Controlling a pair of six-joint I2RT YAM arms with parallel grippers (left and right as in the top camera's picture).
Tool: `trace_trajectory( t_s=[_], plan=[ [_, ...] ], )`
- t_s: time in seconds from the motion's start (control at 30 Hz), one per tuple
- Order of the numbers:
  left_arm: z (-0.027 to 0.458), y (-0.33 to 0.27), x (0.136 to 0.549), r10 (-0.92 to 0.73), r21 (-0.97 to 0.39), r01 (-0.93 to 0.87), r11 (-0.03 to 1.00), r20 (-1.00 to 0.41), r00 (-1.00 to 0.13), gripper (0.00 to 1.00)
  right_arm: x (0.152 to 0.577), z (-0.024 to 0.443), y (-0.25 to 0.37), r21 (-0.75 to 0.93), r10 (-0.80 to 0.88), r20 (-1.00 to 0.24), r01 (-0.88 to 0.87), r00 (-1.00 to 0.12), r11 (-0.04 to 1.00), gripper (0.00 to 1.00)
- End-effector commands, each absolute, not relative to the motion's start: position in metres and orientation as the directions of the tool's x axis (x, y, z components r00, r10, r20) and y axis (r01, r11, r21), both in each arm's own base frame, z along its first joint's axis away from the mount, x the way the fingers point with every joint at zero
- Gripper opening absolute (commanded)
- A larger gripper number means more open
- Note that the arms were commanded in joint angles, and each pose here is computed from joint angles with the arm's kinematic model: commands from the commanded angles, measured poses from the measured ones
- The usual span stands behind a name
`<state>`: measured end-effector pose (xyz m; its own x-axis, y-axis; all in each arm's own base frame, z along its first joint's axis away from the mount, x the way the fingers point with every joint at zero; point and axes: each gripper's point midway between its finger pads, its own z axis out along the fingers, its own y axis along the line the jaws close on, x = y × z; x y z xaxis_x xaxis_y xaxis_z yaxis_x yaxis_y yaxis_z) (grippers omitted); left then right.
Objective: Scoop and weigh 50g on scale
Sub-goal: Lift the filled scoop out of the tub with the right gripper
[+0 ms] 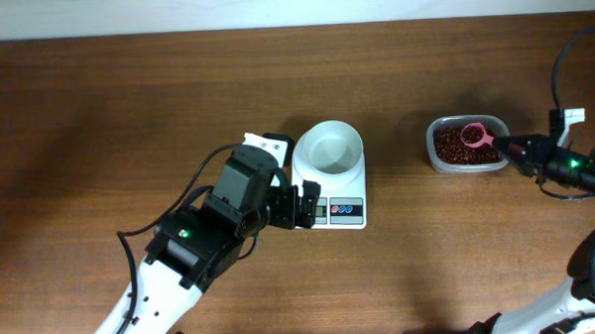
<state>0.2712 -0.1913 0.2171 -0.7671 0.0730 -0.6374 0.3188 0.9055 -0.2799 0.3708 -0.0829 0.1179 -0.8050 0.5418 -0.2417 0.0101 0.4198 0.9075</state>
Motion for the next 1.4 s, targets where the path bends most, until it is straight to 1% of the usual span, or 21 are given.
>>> trace_trajectory(
  t_s=[0.0, 0.03, 0.07, 0.1, 0.33, 0.53, 0.77, 1.0, 1.1, 1.17, 1.37],
  plan=[
    [0.229, -0.191, 0.272, 0.08, -0.268, 0.338, 0.902, -0.667, -0.741, 0.99, 0.365, 0.086, -0.103, 0.847, 0.582, -0.16, 0.192, -0.798, 0.496, 0.04],
    [0.229, -0.191, 0.272, 0.08, -0.268, 0.338, 0.902, -0.667, -0.741, 0.99, 0.365, 0.089, -0.102, 0.857, 0.584, -0.16, 0.182, -0.796, 0.482, 0.04],
    [0.229, -0.191, 0.272, 0.08, -0.268, 0.338, 0.902, -0.667, -0.741, 0.99, 0.369, 0.107, -0.095, 0.898, 0.569, -0.218, 0.066, -0.793, 0.435, 0.04],
    [0.229, -0.191, 0.272, 0.08, -0.268, 0.338, 0.902, -0.667, -0.741, 0.99, 0.37, 0.112, -0.094, 0.906, 0.568, -0.23, 0.04, -0.79, 0.422, 0.04],
    [0.229, -0.191, 0.272, 0.08, -0.268, 0.338, 0.902, -0.667, -0.741, 0.99, 0.369, 0.116, -0.091, 0.92, 0.576, -0.209, 0.041, -0.79, 0.39, 0.04],
    [0.229, -0.191, 0.272, 0.08, -0.268, 0.338, 0.902, -0.667, -0.741, 0.99, 0.369, 0.135, -0.084, 0.956, 0.591, -0.189, -0.01, -0.784, 0.292, 0.04],
    [0.229, -0.191, 0.272, 0.08, -0.268, 0.339, 0.902, -0.667, -0.741, 0.99, 0.366, 0.148, -0.078, 0.98, 0.605, -0.138, -0.019, -0.784, 0.199, 0.04],
    [0.229, -0.191, 0.272, 0.079, -0.268, 0.338, 0.902, -0.667, -0.741, 0.99, 0.362, 0.153, -0.074, 0.988, 0.61, -0.094, 0.0, -0.787, 0.152, 0.04],
    [0.229, -0.191, 0.272, 0.08, -0.268, 0.338, 0.902, -0.667, -0.741, 0.99, 0.358, 0.162, -0.069, 0.991, 0.611, -0.112, -0.047, -0.783, 0.122, 0.04],
    [0.229, -0.191, 0.272, 0.079, -0.268, 0.338, 0.902, -0.667, -0.741, 0.99, 0.354, 0.165, -0.066, 0.994, 0.613, -0.093, -0.037, -0.785, 0.103, 0.04],
    [0.229, -0.191, 0.272, 0.079, -0.268, 0.338, 0.902, -0.667, -0.741, 0.99, 0.349, 0.171, -0.062, 0.995, 0.611, -0.087, -0.036, -0.787, 0.095, 0.04]
  ],
)
